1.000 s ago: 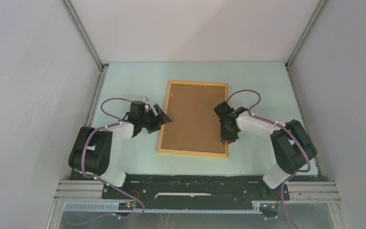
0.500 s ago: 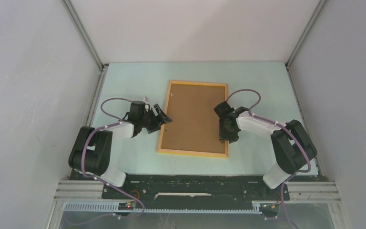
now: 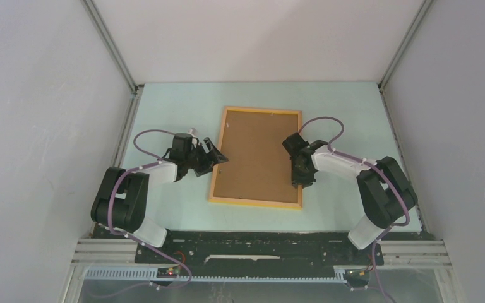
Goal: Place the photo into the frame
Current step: Install the photo frame at the center of the board.
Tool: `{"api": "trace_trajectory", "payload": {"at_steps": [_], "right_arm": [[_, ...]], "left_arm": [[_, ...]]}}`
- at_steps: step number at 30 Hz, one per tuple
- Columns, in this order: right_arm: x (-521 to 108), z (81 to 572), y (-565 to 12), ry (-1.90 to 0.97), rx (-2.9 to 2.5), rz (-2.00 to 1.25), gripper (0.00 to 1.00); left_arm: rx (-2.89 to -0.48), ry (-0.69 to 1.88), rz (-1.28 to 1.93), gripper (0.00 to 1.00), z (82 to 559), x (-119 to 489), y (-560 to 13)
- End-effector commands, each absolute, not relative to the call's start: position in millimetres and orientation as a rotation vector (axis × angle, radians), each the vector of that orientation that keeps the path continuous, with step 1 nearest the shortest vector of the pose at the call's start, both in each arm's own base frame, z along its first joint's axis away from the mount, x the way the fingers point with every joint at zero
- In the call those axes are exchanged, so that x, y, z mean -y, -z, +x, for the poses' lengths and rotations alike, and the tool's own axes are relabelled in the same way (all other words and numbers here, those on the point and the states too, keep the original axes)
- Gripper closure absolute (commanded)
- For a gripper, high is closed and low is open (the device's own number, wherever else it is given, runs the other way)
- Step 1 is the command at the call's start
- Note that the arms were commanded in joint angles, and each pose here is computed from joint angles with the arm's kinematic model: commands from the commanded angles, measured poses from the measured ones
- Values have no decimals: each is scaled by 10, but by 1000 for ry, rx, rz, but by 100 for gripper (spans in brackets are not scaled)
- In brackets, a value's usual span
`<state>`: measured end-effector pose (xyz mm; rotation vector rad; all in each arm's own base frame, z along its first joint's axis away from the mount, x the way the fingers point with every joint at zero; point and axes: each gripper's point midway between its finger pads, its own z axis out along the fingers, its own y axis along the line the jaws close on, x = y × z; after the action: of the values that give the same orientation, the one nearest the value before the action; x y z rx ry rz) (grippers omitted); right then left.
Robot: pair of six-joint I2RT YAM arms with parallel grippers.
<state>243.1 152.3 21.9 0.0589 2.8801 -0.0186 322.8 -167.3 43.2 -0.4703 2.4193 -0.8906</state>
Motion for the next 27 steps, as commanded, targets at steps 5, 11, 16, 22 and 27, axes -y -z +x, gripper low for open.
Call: {"api": "trace_trajectory", "payload": {"at_steps": [5, 11, 16, 22, 27], "right_arm": [[-1518, 2582, -146, 62, -2836, 56, 85], [-1554, 2561, -191, 27, -2839, 44, 86], [-1675, 2517, -363, -58, -2813, -16, 51], [-1720, 2728, -465, -190, -2759, 28, 42], [-1605, 3084, -410, -249, -2726, 149, 41]], "left_arm": [[-2409, 914, -450, 17, 3184, 1711, -452], [-2406, 906, -450, 17, 3185, 1700, -454], [-2390, 885, -444, 14, 3150, 1663, -508], [-2452, 808, -443, 14, 3004, 1585, -473], [-2536, 633, -326, 17, 2880, 1581, -511]]}}
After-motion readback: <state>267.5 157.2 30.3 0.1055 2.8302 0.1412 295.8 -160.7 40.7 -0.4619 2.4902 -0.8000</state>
